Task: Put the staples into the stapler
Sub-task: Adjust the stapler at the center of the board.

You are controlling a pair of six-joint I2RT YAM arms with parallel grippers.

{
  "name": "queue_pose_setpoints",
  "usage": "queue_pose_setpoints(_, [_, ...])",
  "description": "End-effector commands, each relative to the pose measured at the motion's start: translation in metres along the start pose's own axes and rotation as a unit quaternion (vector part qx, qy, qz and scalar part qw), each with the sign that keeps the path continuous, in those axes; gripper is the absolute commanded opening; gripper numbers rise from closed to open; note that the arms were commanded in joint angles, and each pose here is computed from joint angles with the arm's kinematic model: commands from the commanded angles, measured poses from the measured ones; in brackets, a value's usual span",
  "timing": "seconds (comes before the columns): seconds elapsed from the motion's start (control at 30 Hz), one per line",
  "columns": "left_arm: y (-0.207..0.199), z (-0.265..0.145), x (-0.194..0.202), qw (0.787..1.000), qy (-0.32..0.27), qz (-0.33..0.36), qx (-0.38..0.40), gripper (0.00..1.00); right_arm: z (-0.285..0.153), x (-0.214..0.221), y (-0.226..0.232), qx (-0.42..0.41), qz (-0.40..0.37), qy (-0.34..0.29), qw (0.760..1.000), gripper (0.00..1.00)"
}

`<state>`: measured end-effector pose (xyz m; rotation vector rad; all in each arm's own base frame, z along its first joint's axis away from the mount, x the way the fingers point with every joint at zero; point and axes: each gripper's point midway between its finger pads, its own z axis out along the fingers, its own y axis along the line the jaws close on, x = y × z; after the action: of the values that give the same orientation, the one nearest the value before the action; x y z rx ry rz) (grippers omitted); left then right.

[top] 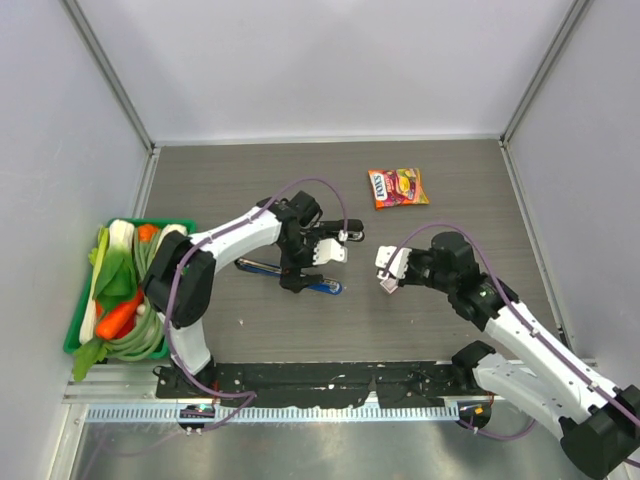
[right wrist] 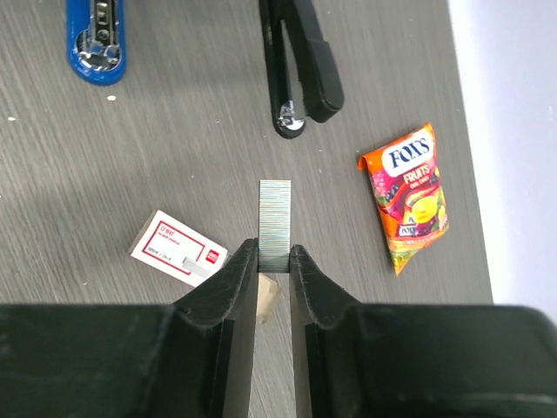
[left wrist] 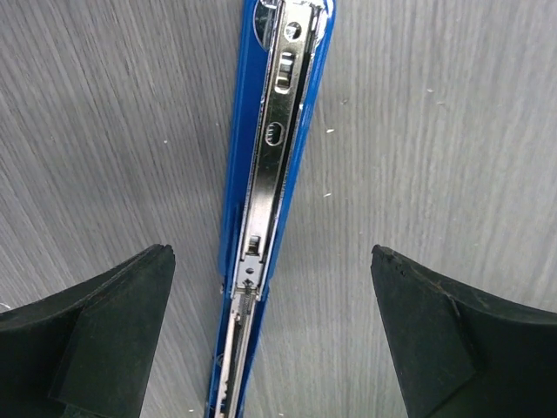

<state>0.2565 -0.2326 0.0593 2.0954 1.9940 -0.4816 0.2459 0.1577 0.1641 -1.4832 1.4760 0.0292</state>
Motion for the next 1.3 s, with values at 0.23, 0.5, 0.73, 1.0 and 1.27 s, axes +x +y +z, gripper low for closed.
queue_pose_setpoints(0.23, [0.031,0.024,0.010,0.992,0.042,0.098,-0.066,0.75,-0.032,-0.025,-0.047,0.081,0.051,-0.030,0.995,0.13])
queue_pose_setpoints(0.5, [0.022,0.031,0.005,0.985,0.027,0.165,-0.038,0.31,-0.037,-0.029,-0.047,0.047,0.099,-0.004,0.994,0.14])
queue_pose_setpoints(0.73, [-0.017,0.039,-0.007,0.961,-0.010,0.277,0.008,0.31,-0.045,-0.025,-0.032,-0.007,0.168,0.050,0.985,0.14])
queue_pose_setpoints(1.0, [-0.046,0.060,-0.016,0.911,0.004,0.412,0.026,0.33,-0.046,-0.011,-0.009,-0.040,0.239,0.093,0.966,0.14])
queue_pose_setpoints(1.27, [-0.026,0.070,-0.011,0.878,0.055,0.476,0.021,0.62,-0.048,-0.003,-0.002,-0.055,0.270,0.095,0.957,0.14])
